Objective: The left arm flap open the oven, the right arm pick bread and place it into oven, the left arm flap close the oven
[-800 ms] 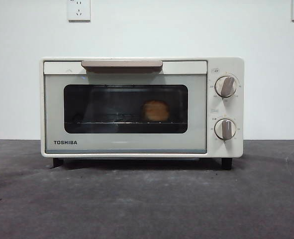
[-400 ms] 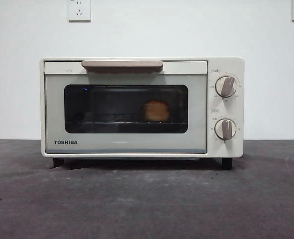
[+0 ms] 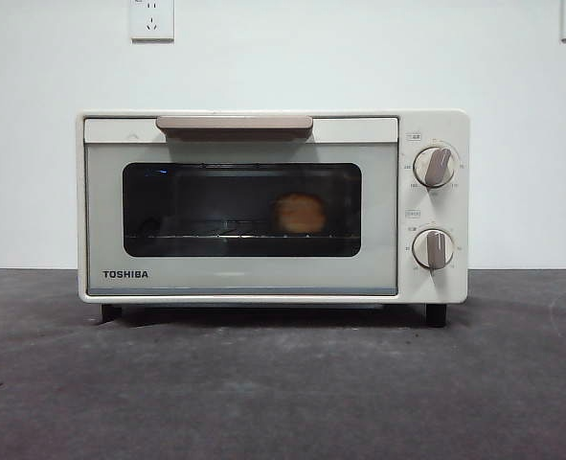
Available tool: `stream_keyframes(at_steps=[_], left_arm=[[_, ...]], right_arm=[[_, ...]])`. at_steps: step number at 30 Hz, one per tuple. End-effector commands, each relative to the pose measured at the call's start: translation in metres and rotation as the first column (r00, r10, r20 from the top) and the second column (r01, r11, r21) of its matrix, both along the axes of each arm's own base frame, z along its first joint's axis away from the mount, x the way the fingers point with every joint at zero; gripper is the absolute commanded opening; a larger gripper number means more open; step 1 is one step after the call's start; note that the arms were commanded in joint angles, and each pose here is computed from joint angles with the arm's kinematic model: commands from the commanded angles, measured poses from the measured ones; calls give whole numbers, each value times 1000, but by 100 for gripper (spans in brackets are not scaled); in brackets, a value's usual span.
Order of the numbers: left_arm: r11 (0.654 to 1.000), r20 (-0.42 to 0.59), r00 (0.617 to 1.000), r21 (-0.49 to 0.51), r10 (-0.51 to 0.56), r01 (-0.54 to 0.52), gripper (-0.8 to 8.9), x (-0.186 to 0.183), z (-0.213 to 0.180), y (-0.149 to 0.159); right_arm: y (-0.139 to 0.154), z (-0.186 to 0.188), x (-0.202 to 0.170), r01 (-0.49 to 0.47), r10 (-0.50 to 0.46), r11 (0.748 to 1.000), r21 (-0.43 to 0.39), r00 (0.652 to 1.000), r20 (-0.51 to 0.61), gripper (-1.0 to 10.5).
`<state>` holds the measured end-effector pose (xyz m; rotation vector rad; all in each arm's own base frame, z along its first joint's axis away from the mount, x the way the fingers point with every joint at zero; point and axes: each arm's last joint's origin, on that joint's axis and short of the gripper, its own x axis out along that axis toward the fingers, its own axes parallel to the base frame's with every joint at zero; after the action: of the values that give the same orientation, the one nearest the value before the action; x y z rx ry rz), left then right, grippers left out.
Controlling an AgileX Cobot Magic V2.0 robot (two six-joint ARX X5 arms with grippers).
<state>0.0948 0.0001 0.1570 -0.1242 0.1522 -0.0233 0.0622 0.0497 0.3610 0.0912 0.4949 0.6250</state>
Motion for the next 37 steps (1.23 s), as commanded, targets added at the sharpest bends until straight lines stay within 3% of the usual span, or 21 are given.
stream_keyframes(at_steps=[1, 23, 28, 32, 37], left_arm=[[1000, -27, 1000, -1, 0, 0, 10, 1, -8, 0], [1000, -27, 1000, -1, 0, 0, 10, 1, -8, 0], [1000, -27, 1000, -1, 0, 0, 10, 1, -8, 0], [1000, -27, 1000, -1, 0, 0, 11, 1, -8, 0], [1000, -27, 1000, -1, 0, 0, 10, 1, -8, 0]], right_arm=[[0, 6, -1, -9, 8, 1000, 11, 1000, 25, 19], [0, 6, -1, -8, 8, 1000, 13, 1000, 28, 19], [-6, -2, 6, 81, -83, 996, 47, 995, 61, 18], [-16, -32, 22, 224, -246, 965, 136, 953, 177, 19], [-33, -89, 37, 385, -442, 896, 219, 819, 366, 18]])
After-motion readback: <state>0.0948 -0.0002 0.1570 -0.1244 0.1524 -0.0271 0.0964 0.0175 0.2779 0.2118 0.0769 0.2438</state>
